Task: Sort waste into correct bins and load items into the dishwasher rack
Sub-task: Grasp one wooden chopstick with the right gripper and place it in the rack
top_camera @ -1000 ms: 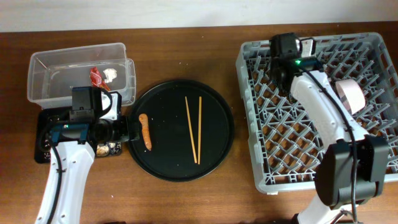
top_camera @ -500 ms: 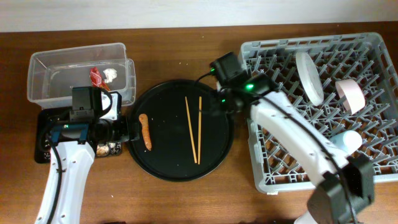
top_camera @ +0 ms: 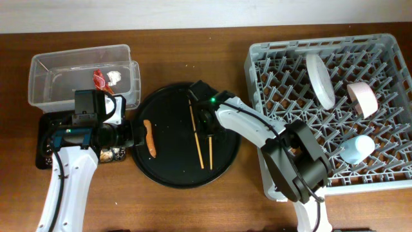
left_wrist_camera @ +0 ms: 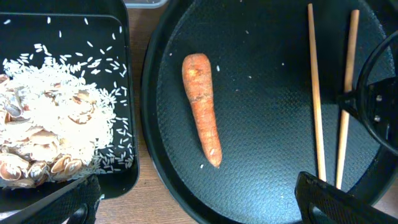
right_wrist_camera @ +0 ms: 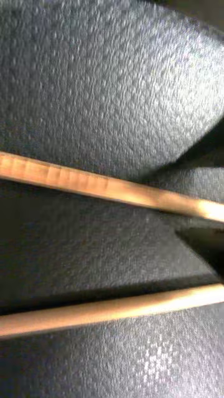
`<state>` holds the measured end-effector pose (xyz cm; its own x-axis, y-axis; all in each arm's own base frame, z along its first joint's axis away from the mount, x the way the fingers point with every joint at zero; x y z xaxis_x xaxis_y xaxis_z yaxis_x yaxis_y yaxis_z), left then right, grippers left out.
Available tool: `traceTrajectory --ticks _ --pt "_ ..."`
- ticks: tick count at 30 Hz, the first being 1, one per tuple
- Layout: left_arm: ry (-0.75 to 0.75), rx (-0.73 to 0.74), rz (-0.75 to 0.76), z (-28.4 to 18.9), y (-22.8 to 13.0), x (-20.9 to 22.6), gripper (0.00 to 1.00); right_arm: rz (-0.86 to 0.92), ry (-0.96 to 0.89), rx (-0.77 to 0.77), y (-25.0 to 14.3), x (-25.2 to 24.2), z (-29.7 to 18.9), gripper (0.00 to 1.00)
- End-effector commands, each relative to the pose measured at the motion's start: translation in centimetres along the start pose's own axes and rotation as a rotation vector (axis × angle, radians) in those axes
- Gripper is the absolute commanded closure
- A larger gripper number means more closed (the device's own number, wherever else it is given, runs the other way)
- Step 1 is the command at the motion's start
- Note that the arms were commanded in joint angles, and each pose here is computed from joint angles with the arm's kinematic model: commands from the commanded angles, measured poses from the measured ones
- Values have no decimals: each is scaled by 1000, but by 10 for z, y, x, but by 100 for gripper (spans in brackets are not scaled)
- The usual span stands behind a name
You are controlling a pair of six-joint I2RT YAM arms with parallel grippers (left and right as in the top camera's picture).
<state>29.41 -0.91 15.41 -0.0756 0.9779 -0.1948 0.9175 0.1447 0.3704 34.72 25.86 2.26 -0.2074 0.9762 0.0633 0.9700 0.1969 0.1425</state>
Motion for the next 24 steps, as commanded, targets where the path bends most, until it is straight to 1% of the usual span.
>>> traceTrajectory --ticks 1,3,4,7,8,10,12,14,15,16,18,21,24 --pt "6 -15 -7 -4 2 1 1 4 -3 75 -15 1 25 84" --pt "6 -15 -7 -4 2 1 1 4 -7 86 -17 0 20 93" --pt "6 -15 -8 -4 2 1 1 3 -4 78 -16 0 14 95" --pt "6 -15 -7 -4 2 1 1 8 15 33 -9 -1 -15 96" --pt "6 -15 -7 -4 2 1 1 -10 24 2 -5 -8 -40 96" --pt "6 -15 -8 -4 2 1 1 8 -1 -71 0 -32 -89 95" --pt "6 -15 -7 -4 2 1 1 41 -29 -152 3 -66 -137 96" --pt "6 -15 -7 -4 2 1 1 35 -46 -166 -4 -95 -164 96" --pt "6 -15 -7 -4 2 1 1 26 -65 -136 -14 -111 -171 96" --pt "6 -15 -7 -4 2 1 1 22 -91 -73 -27 -129 -172 96" --pt "6 -15 -7 -4 2 1 1 48 -114 -11 -39 -152 -161 96" --pt "6 -15 -7 -4 2 1 1 110 -126 25 -51 -175 -133 96" --pt "6 -15 -7 -4 2 1 1 122 -98 52 -63 -175 -109 96"
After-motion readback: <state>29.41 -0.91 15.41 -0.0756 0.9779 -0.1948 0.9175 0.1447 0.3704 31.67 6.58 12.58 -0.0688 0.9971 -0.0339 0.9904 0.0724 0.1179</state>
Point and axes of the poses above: each gripper's point midway between its finger pads, its own z axis out along the fingers, its own x axis along the line the jaws close on, y = z × x, the point moved 2 cm from there along -z, back along the fingers, and after that the axes turned 2 degrees about -z, right-handed, at the moved point
